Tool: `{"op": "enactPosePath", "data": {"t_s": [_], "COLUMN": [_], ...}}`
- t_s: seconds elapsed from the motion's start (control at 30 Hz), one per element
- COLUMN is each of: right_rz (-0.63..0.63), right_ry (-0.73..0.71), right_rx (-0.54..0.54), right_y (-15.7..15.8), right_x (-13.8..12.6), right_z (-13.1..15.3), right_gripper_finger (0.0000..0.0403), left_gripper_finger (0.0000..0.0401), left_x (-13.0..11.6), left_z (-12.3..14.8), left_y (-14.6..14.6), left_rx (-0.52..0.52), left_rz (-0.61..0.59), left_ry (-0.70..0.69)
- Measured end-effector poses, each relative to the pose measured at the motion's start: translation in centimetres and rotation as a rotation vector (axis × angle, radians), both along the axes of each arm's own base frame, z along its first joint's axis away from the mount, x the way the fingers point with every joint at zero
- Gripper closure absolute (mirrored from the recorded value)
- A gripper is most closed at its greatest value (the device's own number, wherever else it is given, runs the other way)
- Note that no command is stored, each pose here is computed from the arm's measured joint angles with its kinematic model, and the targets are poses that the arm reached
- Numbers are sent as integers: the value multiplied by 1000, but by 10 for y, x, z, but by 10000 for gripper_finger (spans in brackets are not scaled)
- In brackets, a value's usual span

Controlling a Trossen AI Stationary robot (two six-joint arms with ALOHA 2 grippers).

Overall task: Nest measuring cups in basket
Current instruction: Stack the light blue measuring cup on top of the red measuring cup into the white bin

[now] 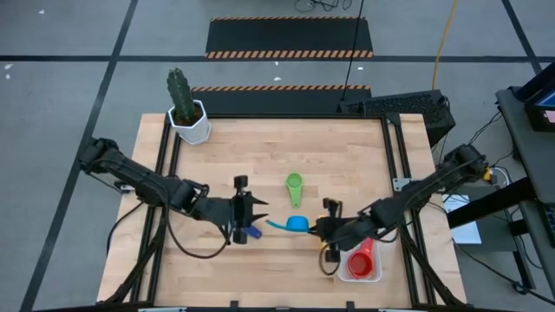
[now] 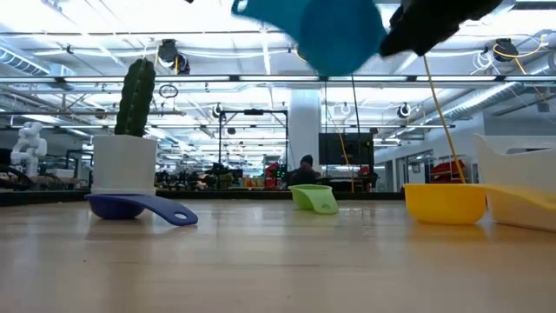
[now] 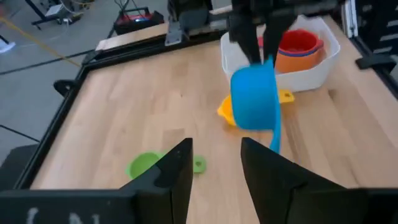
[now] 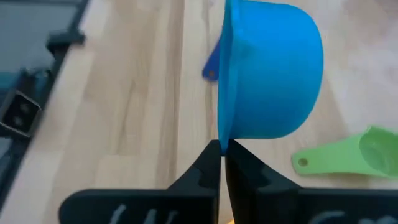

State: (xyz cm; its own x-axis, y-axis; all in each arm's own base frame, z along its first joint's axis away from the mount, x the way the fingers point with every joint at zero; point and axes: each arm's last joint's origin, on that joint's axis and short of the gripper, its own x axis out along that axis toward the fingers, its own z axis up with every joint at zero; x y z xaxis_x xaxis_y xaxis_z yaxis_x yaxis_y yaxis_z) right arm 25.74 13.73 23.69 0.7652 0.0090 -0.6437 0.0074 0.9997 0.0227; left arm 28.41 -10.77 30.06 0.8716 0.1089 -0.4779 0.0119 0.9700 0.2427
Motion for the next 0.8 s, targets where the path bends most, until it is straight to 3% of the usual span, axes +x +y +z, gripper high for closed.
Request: {"op": "enactPosePath", "data": {"t_s": [0.27, 0.47, 0.53, 0.67, 0.8], "right_rz": [51, 69, 80, 78, 72], "right_ry": [-134, -238, -281, -385, -539], "right_rx": [32, 14, 11, -26, -51], "right_y": [-10, -10, -10, -10, -10], "right_x": [-31, -44, -45, -43, -41], "right_z": [20, 28, 28, 27, 34], "right_gripper_finger": [402, 403, 403, 403, 403], "left_gripper_finger": [265, 265, 265, 265, 265], "left_x": [6, 10, 13, 18, 18], "left_z": [1, -24, -31, -29, -36], "left_y": [19, 39, 44, 46, 45], "left_rx": [47, 46, 2, -123, -175], "left_rz": [154, 201, 162, -8, -110], "left_ry": [-48, -84, -134, -358, -488]}}
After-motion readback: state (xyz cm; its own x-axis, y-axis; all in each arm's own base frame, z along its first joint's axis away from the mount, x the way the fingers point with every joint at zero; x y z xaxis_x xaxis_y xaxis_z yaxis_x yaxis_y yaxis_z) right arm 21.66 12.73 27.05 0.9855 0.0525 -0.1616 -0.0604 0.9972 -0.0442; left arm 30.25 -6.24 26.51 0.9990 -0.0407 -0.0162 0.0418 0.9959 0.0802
